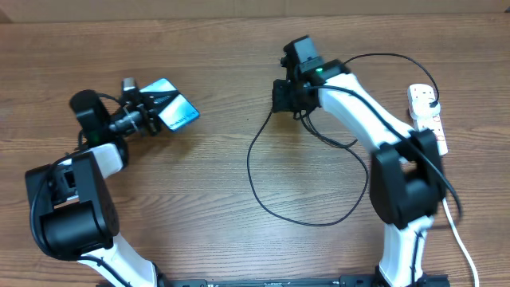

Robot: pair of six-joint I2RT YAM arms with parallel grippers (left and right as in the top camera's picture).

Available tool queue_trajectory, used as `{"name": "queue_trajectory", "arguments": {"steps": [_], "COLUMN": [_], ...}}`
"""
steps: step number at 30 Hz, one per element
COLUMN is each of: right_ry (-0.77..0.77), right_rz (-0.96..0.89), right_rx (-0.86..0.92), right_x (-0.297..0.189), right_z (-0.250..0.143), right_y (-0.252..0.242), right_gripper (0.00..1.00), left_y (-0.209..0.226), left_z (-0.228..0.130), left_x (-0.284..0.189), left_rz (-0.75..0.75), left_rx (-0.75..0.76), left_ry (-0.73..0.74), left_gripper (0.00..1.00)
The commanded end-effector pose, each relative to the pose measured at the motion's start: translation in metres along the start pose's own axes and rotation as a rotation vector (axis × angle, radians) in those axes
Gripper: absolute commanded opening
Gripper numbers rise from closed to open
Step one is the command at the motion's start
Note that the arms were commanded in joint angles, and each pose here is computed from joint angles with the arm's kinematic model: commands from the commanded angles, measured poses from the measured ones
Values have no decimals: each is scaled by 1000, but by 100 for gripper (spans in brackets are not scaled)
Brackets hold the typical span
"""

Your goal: Plug charger to phone and switch on socket

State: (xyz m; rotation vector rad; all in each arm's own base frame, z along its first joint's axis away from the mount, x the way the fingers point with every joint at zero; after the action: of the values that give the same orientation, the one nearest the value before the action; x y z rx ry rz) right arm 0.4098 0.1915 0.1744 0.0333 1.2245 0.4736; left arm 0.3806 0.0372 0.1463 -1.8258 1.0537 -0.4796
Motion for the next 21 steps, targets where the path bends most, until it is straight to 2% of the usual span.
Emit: {"name": "queue_trajectory", "arguments": {"steps": [1,4,6,9,10,11,13,17,21], "right_ry": [-61,-52,-58,-59,-56,-55,-79,-162,-217], "right_rz": [142,201,178,61,30,-3,-55,-86,-150], "right_rx": [-175,-260,-261,-151,-116,-79,-15,-5,21], "right_x": [-62,-86,-94,-87,-82,-76,-61,-34,-3], "right_z": [-5,-24,-34,-43,-45,-46,-47,-34,-23], "right_y": [40,52,50,33,27,20,12,10,8], "right_gripper": [4,4,4,4,18,40,68,95,96], "left_y": [-6,-4,-3,-3,-3,-3,-4,-3,-3], "left_z": [-11,-18,-19,-19,-18,-18,-18,-18,-19], "left_x": [20,34,37,37,37,36,36,36,36], "left_rz": [17,32,35,34,33,32,32,32,34], "left_rx": [121,126,128,128,127,127,128,128,129], "left_ry": [58,81,85,74,70,66,65,66,79], "left_gripper": [4,4,4,4,4,4,4,4,4]}}
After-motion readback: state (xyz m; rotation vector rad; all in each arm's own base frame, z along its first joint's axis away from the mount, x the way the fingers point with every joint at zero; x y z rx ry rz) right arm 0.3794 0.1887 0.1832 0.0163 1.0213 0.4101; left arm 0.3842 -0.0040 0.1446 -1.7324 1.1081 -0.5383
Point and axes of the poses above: each gripper's point midway between its finger pads, its own x axis out along the fingers, its own y axis along the line the jaws close on, z = x × y, the point moved 10 cm from there along -x, back along the fingers, and after that the axes turned 14 degrees about -x, right-handed, at the moved point
